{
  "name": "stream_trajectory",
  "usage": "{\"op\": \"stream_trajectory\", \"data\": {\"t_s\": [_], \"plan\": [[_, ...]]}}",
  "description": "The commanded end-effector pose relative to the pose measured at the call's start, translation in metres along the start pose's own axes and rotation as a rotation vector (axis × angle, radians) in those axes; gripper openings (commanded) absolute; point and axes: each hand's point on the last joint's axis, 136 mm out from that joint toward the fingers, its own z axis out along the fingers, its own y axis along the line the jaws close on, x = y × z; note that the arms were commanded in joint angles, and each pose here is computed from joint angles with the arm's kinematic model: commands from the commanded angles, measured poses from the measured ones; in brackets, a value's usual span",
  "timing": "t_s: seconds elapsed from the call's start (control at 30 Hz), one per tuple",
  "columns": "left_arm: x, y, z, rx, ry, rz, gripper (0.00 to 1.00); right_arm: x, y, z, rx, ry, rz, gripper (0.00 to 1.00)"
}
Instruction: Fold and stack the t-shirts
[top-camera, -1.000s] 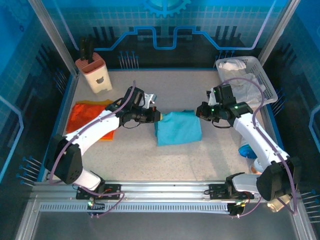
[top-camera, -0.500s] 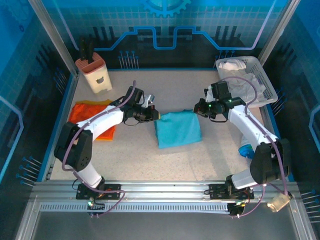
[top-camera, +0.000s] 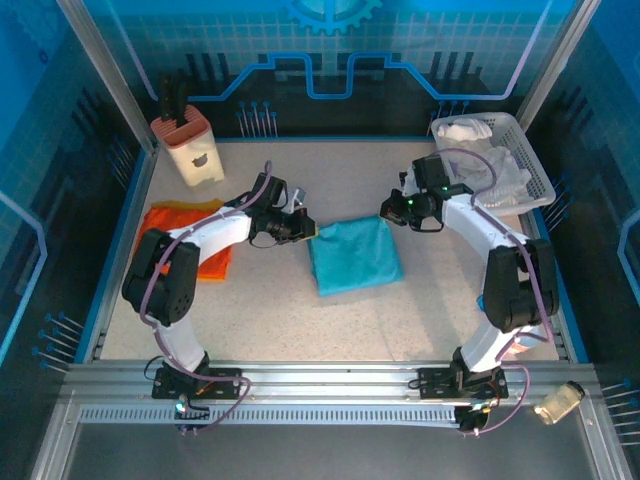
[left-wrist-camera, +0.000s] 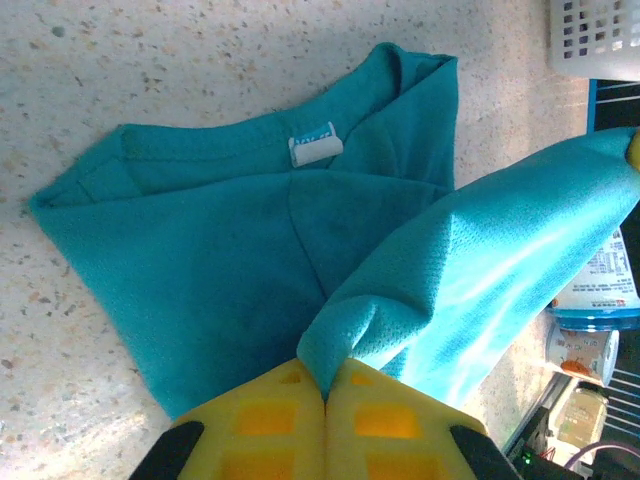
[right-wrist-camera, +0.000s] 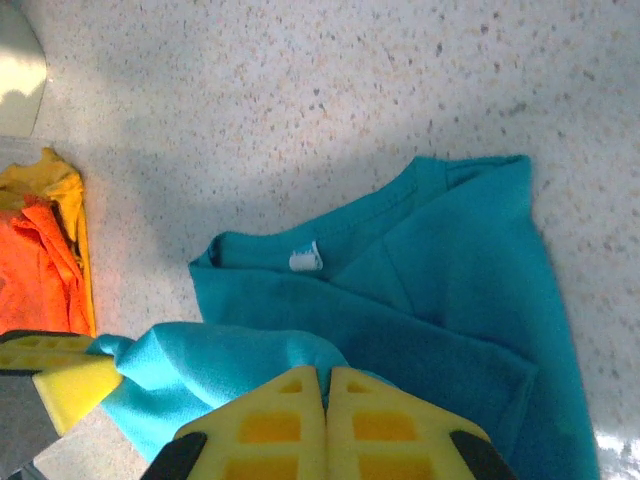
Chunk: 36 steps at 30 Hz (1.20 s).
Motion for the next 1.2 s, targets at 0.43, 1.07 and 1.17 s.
{"op": "stream_trajectory", "data": {"t_s": [0.43, 1.07, 1.17], "plan": [[-0.019, 0.027, 0.017, 0.002, -0.020, -0.070, 0.00, -0.043, 0.014, 0.040, -0.085, -0.009, -0.063, 0.00], [-0.018, 0.064, 0.025, -0.015, -0.025, -0.133, 0.02, -0.060, 0.023, 0.090, -0.078, 0.019, -0.108, 0.11], [-0.018, 0.071, 0.023, -0.036, -0.038, -0.147, 0.09, -0.063, 0.022, 0.096, -0.069, 0.027, -0.113, 0.30]]}}
